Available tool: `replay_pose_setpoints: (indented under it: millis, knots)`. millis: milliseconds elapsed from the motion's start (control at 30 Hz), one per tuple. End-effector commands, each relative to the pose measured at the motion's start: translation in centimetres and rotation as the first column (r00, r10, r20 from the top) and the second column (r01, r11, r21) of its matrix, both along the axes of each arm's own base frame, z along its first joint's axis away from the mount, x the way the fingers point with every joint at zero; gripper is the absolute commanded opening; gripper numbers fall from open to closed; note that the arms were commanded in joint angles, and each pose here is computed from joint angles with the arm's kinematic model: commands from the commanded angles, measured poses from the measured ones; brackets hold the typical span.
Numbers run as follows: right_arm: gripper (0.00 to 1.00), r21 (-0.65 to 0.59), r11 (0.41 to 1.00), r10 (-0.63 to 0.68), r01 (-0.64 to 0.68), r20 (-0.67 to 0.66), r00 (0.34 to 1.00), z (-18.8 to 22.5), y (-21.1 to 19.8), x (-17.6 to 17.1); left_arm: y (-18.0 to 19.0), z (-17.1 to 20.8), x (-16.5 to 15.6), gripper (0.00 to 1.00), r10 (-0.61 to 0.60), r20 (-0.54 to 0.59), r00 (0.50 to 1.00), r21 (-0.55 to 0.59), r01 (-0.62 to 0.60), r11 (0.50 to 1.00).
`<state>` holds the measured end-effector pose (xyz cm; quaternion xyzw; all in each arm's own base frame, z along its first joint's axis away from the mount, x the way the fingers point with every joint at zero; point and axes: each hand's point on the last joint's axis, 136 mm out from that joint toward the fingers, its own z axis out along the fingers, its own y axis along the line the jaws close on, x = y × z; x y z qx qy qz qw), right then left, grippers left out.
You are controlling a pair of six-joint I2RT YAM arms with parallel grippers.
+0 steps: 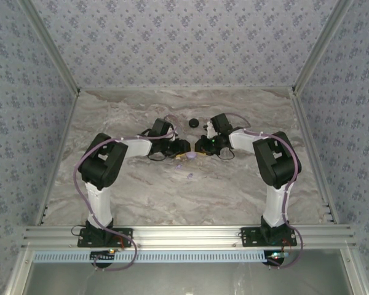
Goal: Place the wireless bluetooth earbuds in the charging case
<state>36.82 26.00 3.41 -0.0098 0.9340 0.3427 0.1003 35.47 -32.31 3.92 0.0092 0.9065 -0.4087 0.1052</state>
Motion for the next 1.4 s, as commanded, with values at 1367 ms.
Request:
replay_pose_setpoints:
  millis: [1367]
  knots:
    - [0.19,0.034,0.998,-0.049,0.052,-0.083,0.995,-1.3,-1.3,-1.2,-1.4,-0.8,-0.7,0.25,0.018,-0.064,0.998,-0.067,-0.023,0.997]
